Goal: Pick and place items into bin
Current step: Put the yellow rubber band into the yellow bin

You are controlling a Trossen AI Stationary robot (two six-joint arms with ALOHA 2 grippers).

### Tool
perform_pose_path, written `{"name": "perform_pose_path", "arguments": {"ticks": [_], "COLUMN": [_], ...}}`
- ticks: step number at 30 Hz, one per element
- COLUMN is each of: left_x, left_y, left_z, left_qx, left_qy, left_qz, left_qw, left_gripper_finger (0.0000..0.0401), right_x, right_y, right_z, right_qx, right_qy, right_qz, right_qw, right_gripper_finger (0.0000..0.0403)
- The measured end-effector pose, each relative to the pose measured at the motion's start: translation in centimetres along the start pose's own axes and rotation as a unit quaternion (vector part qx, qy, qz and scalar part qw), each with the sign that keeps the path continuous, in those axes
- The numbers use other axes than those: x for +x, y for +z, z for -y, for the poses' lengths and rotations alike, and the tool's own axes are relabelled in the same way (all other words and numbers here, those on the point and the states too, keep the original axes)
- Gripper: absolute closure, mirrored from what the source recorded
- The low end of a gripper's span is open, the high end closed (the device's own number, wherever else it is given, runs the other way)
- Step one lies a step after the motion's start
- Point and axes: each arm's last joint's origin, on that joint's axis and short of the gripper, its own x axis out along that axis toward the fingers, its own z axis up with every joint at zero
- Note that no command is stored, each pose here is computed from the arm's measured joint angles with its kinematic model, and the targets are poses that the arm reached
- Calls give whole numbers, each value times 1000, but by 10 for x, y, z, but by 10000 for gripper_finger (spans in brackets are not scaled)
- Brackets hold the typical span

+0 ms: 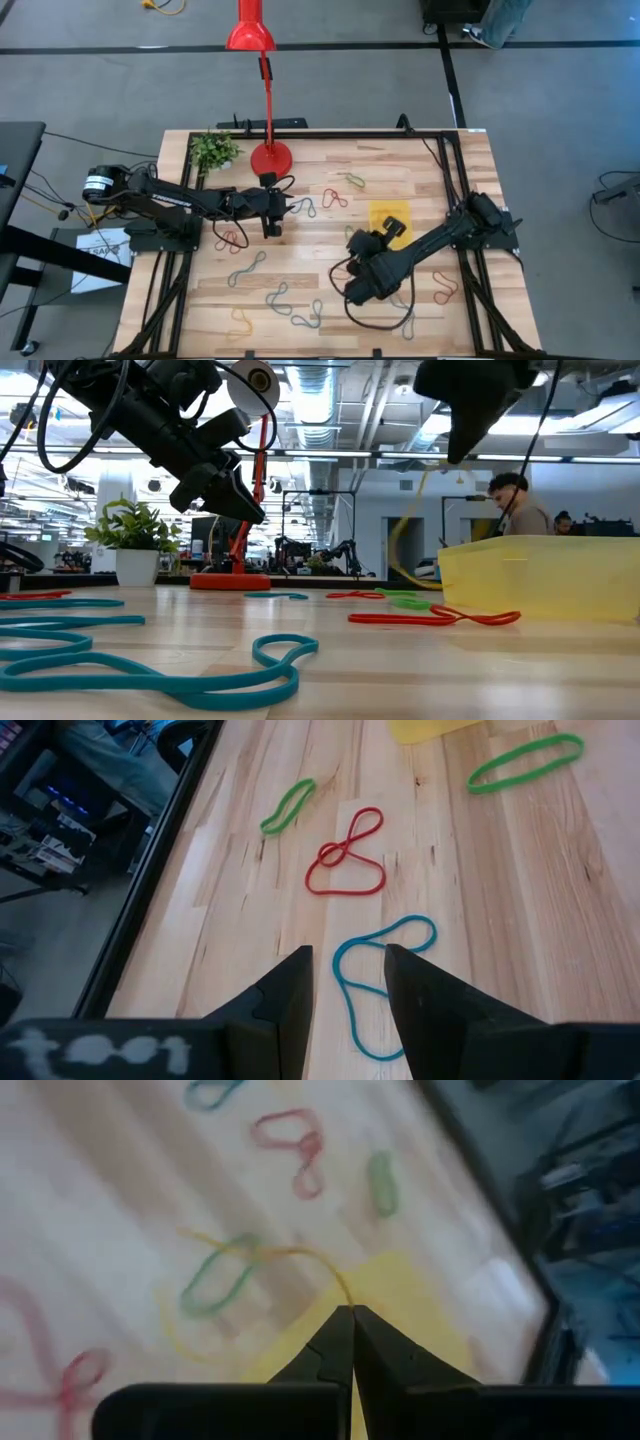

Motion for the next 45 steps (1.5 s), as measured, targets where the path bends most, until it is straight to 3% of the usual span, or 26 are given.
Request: {"name": "perform_pose_path", "arguments": {"ticks": [6,14,21,27,32,35,45], "left_x": [0,0,0,0,0,0,0], "left_y": [0,0,0,0,-1,0,-1], "left_z": [0,0,0,0,1,1,1], "left_qx": [-1,-6,-28,-44,-58,-65,-110], "left_qy": [0,0,0,-1,-12,-11,-9], "left_qz": [0,-1,-1,-2,-1,0,-2], "left_qw": [1000,1000,1000,999,998,998,994], "left_gripper_finger": [282,282,282,282,282,282,282], "right_x": [12,21,-16,-12,16,32,70], "right_y": [10,27,34,4,-31,-45,-61], "right_z": [6,28,90,128,126,116,92], "right_qx": [0,-61,9,88,138,139,129], "right_qy": [-42,-21,38,52,31,31,49], "right_qz": [50,-17,25,3,-22,-21,-13], "right_qw": [998,998,999,995,990,990,990], "right_gripper_finger": [403,403,403,403,403,403,403]}}
